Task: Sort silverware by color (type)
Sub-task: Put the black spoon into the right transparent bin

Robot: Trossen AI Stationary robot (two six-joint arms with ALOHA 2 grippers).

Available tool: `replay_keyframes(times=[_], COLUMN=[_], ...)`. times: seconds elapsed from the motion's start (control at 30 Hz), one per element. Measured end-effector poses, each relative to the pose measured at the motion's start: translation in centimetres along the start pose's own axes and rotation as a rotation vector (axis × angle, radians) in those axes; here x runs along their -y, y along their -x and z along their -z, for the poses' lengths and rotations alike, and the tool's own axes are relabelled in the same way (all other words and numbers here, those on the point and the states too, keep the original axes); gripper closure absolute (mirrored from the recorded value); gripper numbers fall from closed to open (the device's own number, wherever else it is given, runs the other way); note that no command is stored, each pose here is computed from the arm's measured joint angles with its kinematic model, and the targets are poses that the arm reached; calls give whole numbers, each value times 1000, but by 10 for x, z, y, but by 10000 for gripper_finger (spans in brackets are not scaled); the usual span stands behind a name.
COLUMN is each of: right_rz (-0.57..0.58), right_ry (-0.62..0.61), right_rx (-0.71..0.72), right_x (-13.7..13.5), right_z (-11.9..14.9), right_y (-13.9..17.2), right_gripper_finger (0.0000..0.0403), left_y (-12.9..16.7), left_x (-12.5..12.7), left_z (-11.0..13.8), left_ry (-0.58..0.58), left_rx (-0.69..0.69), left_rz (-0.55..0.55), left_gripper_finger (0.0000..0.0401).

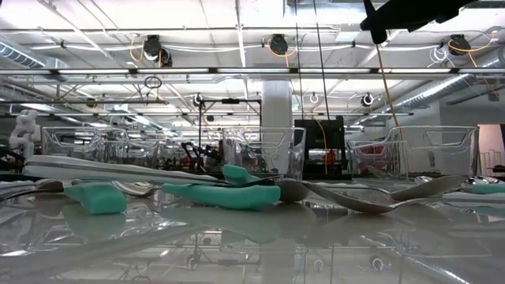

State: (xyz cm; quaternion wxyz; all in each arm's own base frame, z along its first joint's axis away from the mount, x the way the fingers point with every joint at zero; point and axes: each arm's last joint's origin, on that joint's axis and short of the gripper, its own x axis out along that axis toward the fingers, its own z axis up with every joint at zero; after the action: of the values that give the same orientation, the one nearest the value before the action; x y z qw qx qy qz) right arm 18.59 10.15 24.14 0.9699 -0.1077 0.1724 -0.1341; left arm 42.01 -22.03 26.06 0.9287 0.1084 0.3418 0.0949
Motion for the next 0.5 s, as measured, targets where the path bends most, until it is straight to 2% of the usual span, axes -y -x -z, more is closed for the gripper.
replay_keyframes(times=[0.13, 0.33, 0.5], right_rz=[-38, -53, -46], right_ry=[7, 7, 19], right_rx=[-11, -12, -10], right_x=[-1, -1, -1], right_z=[1, 1, 1], right_y=[0, 0, -1], right_gripper_finger=[399, 399, 399], left_y=[1, 1, -22], left_x=[-2, -9, -10], left_z=[10, 16, 33], left_ry=[-87, -127, -123], left_rx=[-85, -132, -127], left_rz=[-25, -125, -107], left_gripper_finger=[364, 364, 364])
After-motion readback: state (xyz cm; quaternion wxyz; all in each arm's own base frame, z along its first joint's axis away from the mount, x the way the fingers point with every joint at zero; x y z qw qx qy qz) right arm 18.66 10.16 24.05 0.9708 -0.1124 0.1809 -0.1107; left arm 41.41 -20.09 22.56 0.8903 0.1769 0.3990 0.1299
